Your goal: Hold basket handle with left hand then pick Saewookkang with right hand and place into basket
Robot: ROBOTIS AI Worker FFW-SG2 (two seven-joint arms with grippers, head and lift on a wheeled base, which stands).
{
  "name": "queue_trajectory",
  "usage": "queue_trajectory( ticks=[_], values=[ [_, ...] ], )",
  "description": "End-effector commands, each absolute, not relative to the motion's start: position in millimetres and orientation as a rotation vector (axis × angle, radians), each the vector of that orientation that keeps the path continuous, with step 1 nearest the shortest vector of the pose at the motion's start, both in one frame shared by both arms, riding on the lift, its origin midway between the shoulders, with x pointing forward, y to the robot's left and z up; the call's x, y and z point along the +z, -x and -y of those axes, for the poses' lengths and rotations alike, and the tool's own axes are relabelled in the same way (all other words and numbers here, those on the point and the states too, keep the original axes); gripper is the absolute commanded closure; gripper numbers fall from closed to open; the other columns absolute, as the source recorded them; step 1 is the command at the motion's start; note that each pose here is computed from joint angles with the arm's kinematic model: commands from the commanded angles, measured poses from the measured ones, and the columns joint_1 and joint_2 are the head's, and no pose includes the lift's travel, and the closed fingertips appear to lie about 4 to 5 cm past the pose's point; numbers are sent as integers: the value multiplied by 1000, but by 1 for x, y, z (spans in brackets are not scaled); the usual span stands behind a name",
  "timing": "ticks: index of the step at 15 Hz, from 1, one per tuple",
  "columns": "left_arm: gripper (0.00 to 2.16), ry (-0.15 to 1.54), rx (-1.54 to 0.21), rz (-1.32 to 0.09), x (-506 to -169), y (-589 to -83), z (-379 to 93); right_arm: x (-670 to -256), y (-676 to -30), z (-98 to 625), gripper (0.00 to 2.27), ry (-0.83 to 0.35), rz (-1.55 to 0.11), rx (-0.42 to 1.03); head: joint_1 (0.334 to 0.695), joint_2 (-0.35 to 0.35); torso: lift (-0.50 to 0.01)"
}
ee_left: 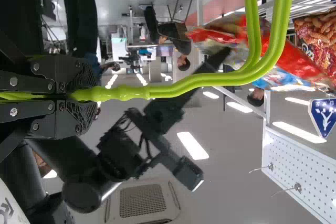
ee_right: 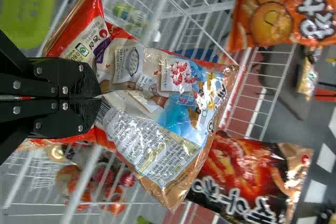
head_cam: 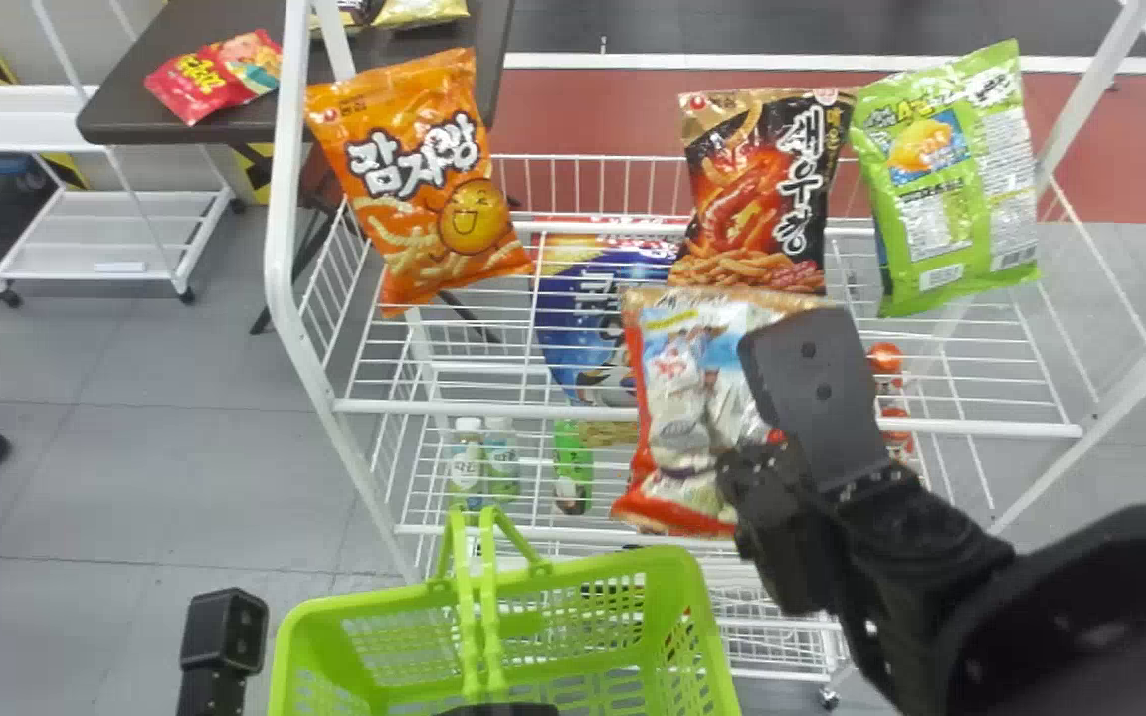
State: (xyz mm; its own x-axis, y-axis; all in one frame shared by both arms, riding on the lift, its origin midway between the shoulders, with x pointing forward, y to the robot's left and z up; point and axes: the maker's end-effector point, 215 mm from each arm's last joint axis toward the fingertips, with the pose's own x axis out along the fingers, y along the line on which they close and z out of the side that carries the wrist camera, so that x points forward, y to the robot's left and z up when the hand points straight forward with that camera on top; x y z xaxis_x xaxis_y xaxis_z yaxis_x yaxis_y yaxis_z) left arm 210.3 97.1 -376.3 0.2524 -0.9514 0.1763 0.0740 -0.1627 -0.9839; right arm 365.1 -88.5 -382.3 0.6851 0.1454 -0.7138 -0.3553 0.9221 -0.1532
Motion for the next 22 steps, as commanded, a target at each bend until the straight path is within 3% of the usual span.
queue_trajectory(
  ticks=[1, 7, 10, 22],
  values=[
    [2152, 1431, -1150, -914, -376, -207, -96, -372, -343, 79, 2240, 285, -765, 329, 695, 16, -19],
    [2152, 1429, -1152, -915, -376, -207, -95, -352, -305, 30, 2240, 286, -719, 471, 695, 114, -19],
    [2152, 1431, -1152, -917, -376, -207, -95, -353, -303, 33, 2236, 312, -716, 456, 695, 155, -19],
    [2152, 1369, -1169, -873, -368, -247, -94, -398, -281, 38, 2236, 317, -838, 530, 695, 126, -19]
  ],
)
